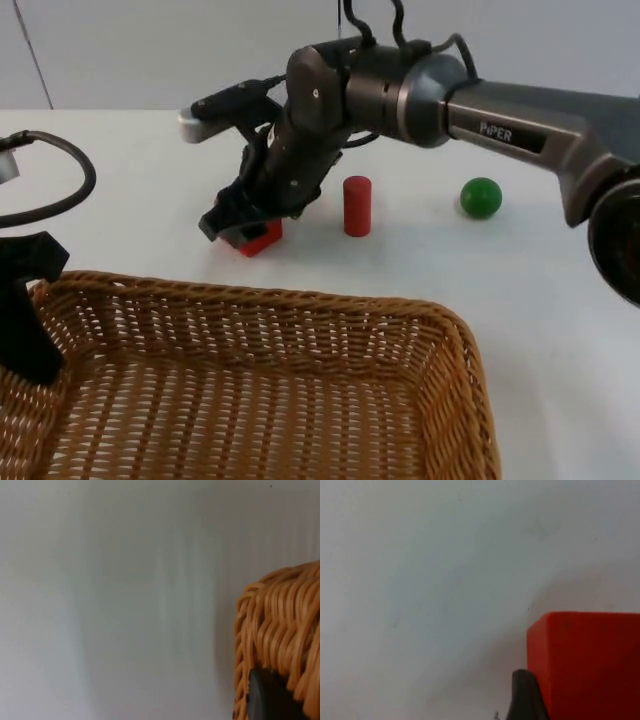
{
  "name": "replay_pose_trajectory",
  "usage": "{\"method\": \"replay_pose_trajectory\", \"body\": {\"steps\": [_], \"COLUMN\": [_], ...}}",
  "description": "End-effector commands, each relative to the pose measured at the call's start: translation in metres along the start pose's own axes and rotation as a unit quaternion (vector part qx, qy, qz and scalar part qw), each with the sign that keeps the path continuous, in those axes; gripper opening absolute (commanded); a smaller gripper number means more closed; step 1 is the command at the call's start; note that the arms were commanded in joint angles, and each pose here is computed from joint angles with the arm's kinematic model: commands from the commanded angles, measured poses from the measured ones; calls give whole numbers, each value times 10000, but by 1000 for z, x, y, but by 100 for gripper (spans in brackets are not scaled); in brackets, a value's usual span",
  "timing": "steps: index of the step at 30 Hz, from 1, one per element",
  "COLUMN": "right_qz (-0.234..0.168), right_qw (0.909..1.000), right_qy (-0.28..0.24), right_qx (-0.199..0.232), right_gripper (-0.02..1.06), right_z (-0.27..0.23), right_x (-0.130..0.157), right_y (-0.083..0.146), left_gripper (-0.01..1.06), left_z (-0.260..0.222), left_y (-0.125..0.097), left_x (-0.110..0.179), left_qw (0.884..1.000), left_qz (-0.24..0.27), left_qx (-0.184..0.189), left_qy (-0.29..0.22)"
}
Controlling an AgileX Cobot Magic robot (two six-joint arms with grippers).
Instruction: Pick up the basket with the left hand and place the object to the left of the red cylinder into the basket with the right hand.
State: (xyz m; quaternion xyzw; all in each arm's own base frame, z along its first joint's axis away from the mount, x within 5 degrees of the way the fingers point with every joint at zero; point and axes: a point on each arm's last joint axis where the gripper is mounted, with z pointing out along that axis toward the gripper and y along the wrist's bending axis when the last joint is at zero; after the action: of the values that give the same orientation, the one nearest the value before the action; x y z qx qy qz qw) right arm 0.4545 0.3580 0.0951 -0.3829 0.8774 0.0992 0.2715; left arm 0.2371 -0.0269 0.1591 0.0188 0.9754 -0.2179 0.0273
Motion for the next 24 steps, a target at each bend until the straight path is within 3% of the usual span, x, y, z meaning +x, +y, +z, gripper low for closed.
{"method": "replay_pose_trajectory", "body": {"steps": [1, 6, 11, 16, 24], "right_qz": [-136, -312, -368, -318, -222], "right_qw": [9992, 9971, 9956, 9966, 9959], "right_qy": [-366, -684, -814, -716, -859], "right_qx": [67, 108, 298, 269, 156], "right_gripper": [2, 0, 0, 0, 0], "right_z": [-24, -96, -215, -272, -304], "right_x": [-20, -54, -79, -78, -76], "right_y": [0, 0, 0, 3, 8], "left_gripper": [0, 0, 0, 0, 0], "left_z": [-4, -4, -4, -4, -4], "left_y": [-4, -4, -4, -4, -4], "left_x": [0, 0, 0, 0, 0], "left_qw": [9999, 9999, 9999, 9999, 9999], "left_qz": [-71, -52, -58, -58, -39], "left_qx": [144, 149, 143, 143, 158], "left_qy": [-57, -48, -58, -58, -34]}}
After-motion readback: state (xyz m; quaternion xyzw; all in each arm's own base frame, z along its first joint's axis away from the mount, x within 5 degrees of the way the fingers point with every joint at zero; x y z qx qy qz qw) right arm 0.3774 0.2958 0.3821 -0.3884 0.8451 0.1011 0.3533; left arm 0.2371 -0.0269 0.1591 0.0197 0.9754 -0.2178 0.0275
